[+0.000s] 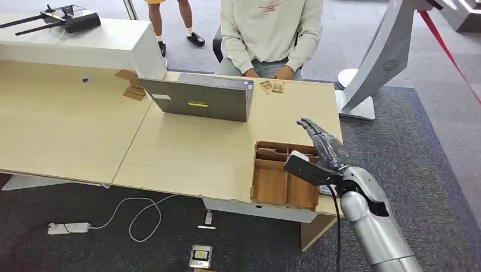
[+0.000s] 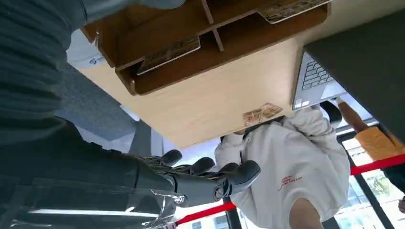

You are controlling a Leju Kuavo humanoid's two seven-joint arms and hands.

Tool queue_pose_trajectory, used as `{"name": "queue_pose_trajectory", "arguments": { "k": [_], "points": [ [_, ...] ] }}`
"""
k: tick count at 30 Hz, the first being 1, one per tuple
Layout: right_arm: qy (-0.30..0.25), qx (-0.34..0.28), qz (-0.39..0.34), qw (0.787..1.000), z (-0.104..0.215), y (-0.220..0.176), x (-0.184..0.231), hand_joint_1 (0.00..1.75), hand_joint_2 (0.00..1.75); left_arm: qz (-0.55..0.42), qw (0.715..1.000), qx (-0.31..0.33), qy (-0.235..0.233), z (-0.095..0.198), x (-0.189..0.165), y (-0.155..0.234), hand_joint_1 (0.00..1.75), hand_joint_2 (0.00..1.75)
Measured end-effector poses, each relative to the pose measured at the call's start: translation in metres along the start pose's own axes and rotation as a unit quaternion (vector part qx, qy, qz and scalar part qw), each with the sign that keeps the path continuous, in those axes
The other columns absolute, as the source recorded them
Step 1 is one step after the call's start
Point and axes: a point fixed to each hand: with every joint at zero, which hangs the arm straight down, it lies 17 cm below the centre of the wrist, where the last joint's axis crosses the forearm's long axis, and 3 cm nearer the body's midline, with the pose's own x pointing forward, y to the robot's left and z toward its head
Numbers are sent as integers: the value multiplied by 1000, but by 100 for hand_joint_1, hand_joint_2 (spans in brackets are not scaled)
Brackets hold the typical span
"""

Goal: Pass the card to the sensor for recognition and then transmit it.

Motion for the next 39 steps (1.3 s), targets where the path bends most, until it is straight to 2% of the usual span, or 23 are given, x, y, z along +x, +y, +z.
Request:
{"name": "queue_pose_trajectory", "arguments": {
  "k": [9,22,39],
  "points": [
    [2,-5,8,1000,-2,1,3,0,175,0,1000,1,0,0,0,0,0,0],
    [18,-53,87,995,-5,0,-8,0,175,-4,1000,4,-3,0,1,1,0,0],
    [36,-35,104,993,-1,28,-31,0,175,-6,1000,6,-5,0,2,1,0,0]
  ]
}}
